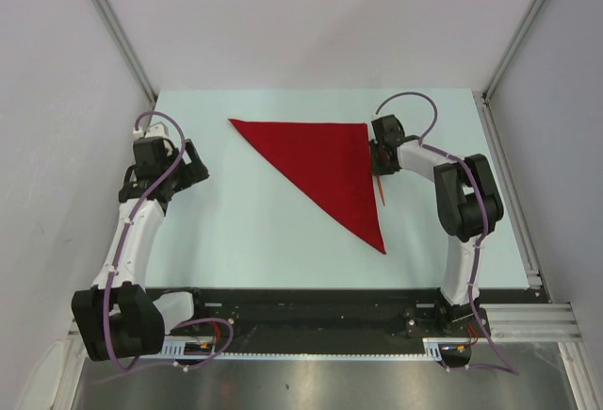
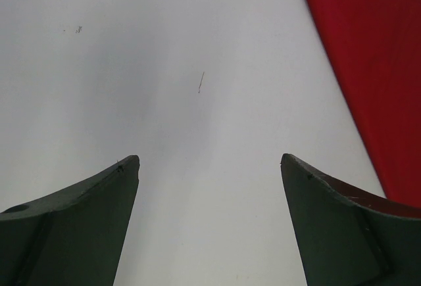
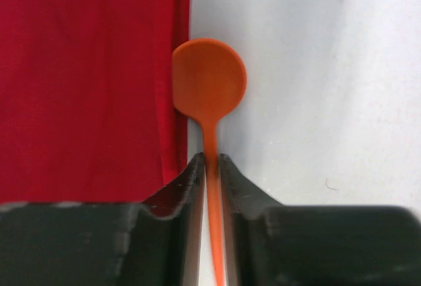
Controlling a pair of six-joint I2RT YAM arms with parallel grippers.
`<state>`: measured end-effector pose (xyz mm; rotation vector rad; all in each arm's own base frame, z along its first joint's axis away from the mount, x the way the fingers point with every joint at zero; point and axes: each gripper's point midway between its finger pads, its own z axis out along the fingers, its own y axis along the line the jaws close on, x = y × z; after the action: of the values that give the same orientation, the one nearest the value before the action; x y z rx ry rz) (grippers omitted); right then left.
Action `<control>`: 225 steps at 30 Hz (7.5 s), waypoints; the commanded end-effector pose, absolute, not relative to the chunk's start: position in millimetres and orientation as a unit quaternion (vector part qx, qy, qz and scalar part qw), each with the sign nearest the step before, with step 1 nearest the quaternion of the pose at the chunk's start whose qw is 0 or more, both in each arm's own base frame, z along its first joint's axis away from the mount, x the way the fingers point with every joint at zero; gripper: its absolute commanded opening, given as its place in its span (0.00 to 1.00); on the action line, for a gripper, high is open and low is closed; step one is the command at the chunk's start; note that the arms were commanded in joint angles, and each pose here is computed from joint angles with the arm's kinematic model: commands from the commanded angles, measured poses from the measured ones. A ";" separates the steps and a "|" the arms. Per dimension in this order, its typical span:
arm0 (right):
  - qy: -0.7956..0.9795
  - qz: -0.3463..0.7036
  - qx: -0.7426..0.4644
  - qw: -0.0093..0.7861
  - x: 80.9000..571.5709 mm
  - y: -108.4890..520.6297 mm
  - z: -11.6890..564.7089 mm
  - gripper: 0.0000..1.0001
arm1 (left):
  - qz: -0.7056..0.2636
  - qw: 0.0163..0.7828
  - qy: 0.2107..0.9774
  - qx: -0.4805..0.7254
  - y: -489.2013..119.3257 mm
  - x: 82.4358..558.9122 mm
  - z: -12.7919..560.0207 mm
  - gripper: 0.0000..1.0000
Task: Fold the napkin, place the utensils inside, and roll it up
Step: Grab a utensil with the right arm, then place the utensil onto the napkin, then fold the napkin
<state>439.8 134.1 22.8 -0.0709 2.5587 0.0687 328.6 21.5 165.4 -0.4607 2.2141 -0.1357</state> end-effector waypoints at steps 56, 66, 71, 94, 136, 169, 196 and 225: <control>0.870 0.085 -0.395 0.282 452.3 366.9 35.9 0.00 | -0.108 0.472 0.861 -0.154 3.9 327.5 198.5 0.93; 0.881 0.087 -0.375 0.277 449.7 368.7 36.8 0.00 | -0.109 0.472 0.861 -0.155 3.8 327.5 198.2 0.93; 0.881 0.086 -0.370 0.283 454.9 369.2 37.7 0.00 | -0.111 0.470 0.862 -0.154 2.5 327.4 197.2 0.93; 0.872 0.106 -0.302 0.371 445.8 347.9 156.9 0.64 | -0.105 0.471 0.862 -0.155 4.9 326.8 196.4 0.93; 0.963 0.175 0.149 0.142 196.7 141.2 33.6 0.48 | -0.131 0.461 0.865 -0.147 -5.3 328.7 191.5 0.92; 0.959 0.168 0.178 0.140 196.9 132.0 23.6 0.53 | -0.135 0.463 0.864 -0.145 -7.3 327.7 193.4 0.92; 0.975 0.098 0.174 0.102 180.1 127.7 -8.2 0.39 | -0.146 0.468 0.860 -0.141 -11.0 327.0 197.4 0.92; 0.980 0.043 0.172 0.094 166.3 108.2 -1.9 0.00 | -0.156 0.464 0.861 -0.140 -14.3 327.7 196.0 0.92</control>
<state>200.4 150.8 14.2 0.4530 2.8233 0.3990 323.7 -12.2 183.7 -0.3516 2.1684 -0.3525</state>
